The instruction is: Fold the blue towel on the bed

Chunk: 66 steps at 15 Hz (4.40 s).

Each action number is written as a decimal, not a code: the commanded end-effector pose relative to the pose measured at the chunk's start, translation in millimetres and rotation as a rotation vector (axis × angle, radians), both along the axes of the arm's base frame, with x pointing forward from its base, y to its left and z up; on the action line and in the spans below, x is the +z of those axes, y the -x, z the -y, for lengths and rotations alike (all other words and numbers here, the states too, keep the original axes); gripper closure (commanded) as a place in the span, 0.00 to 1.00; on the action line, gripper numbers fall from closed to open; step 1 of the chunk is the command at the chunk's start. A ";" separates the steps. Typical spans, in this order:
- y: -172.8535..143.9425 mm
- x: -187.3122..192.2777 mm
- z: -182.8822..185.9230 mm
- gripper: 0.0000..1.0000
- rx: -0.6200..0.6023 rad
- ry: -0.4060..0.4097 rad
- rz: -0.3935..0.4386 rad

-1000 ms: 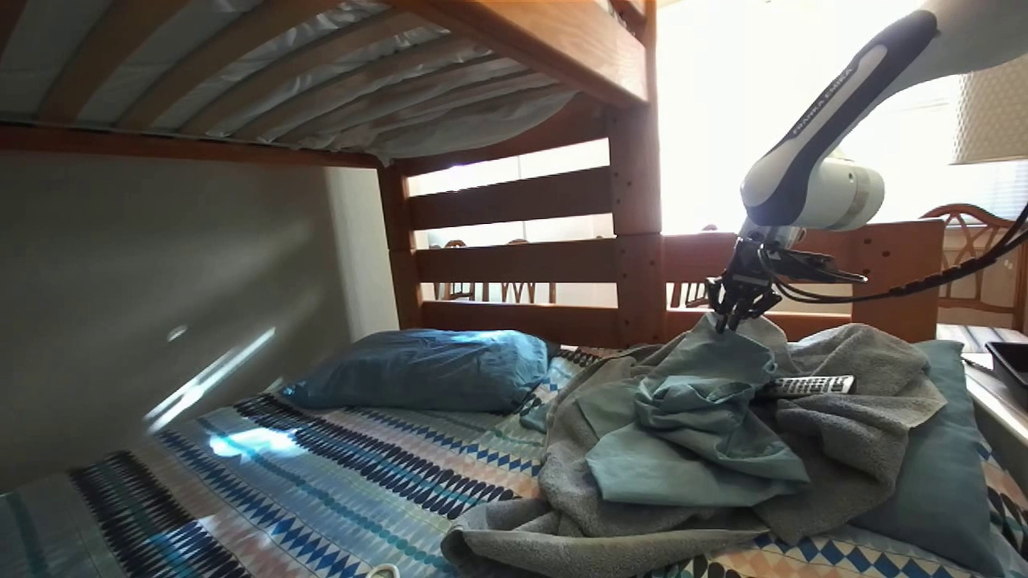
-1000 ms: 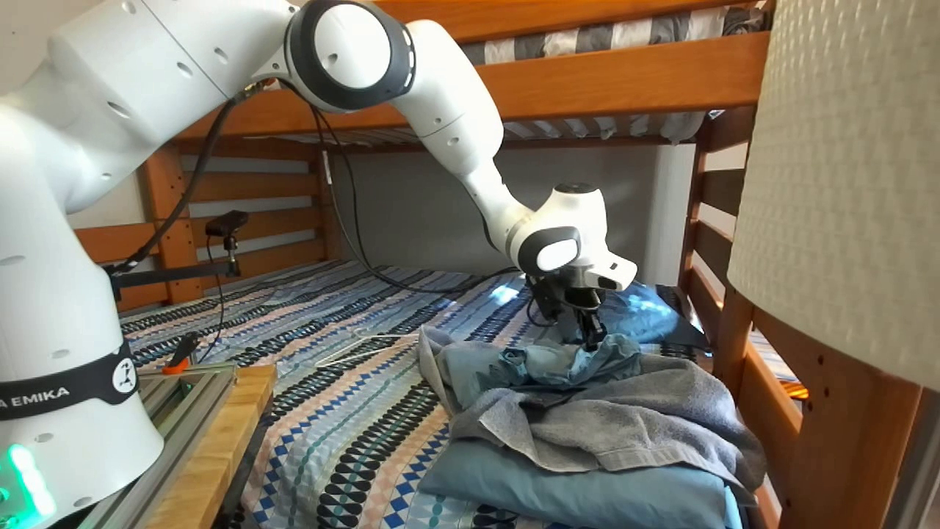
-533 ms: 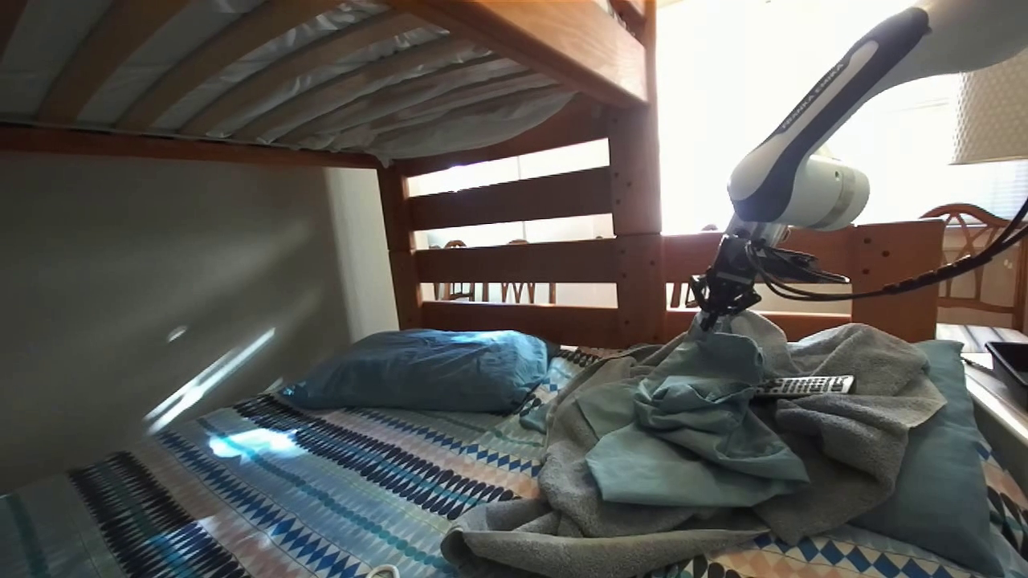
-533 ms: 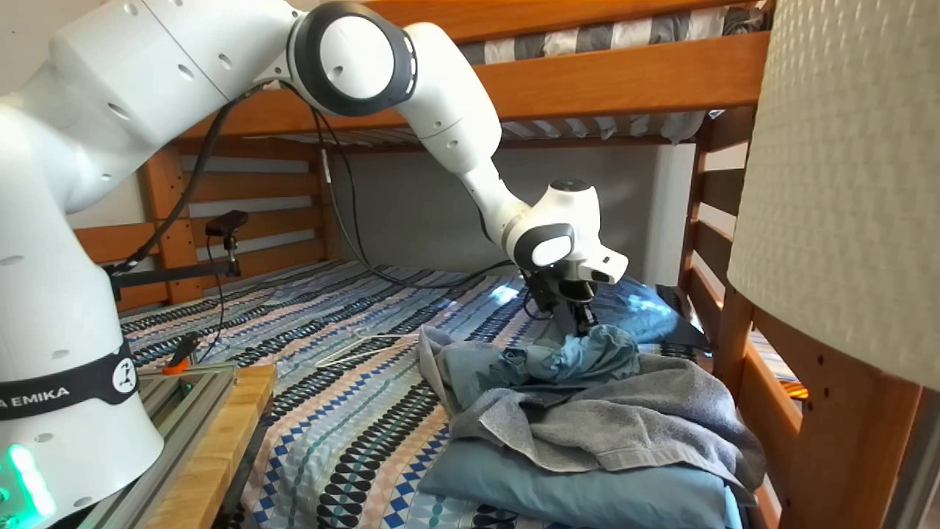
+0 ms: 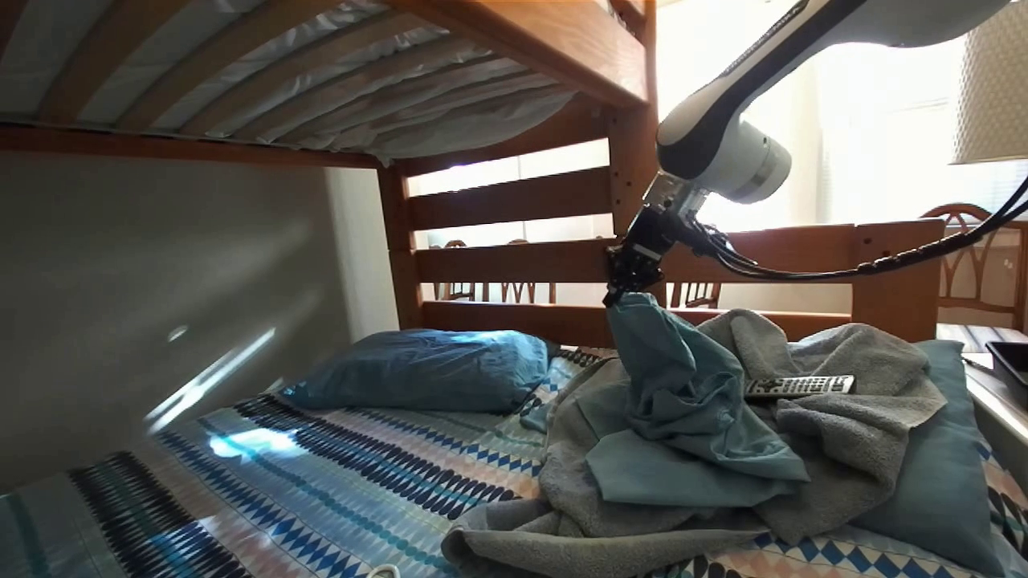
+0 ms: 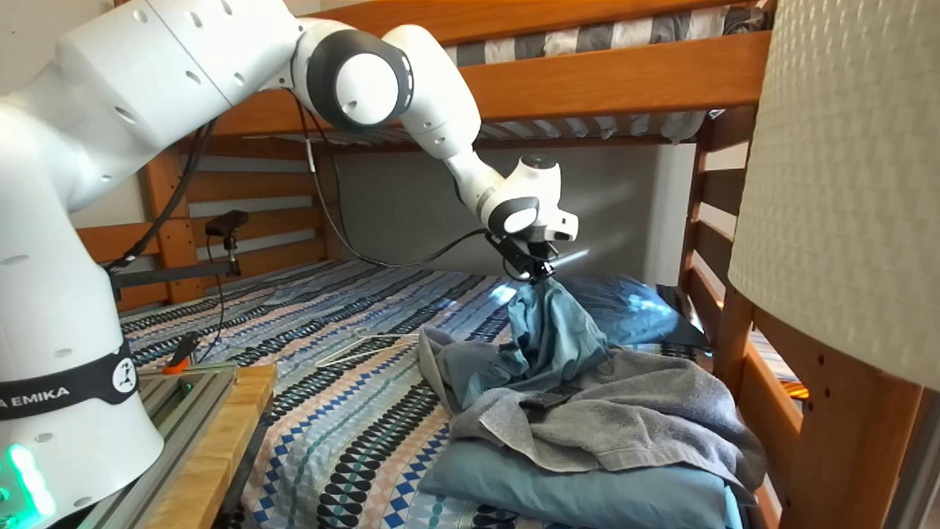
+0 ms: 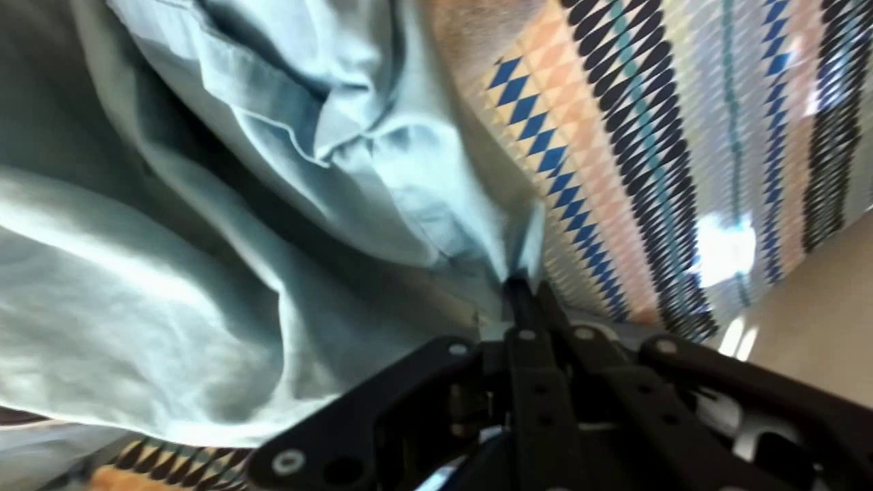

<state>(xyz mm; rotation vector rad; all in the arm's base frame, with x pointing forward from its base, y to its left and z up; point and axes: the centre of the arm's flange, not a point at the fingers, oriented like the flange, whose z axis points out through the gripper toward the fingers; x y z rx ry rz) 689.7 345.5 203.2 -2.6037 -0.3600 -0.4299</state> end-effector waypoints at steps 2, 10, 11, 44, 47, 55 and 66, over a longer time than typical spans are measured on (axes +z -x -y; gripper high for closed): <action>-18.9 -25.5 -37.3 0.74 0.192 -0.083 -0.128; -38.4 -31.1 24.7 0.26 0.058 -0.015 -0.154; -38.0 -33.6 36.3 0.18 0.040 0.006 -0.170; 38.1 -109.7 113.9 0.81 -0.113 0.156 -0.378; 39.4 -108.8 113.6 1.00 -0.120 0.159 -0.378; 63.4 -65.4 37.9 0.99 0.187 0.048 -0.403; 78.3 -16.0 -52.8 0.58 0.683 -0.048 -0.632</action>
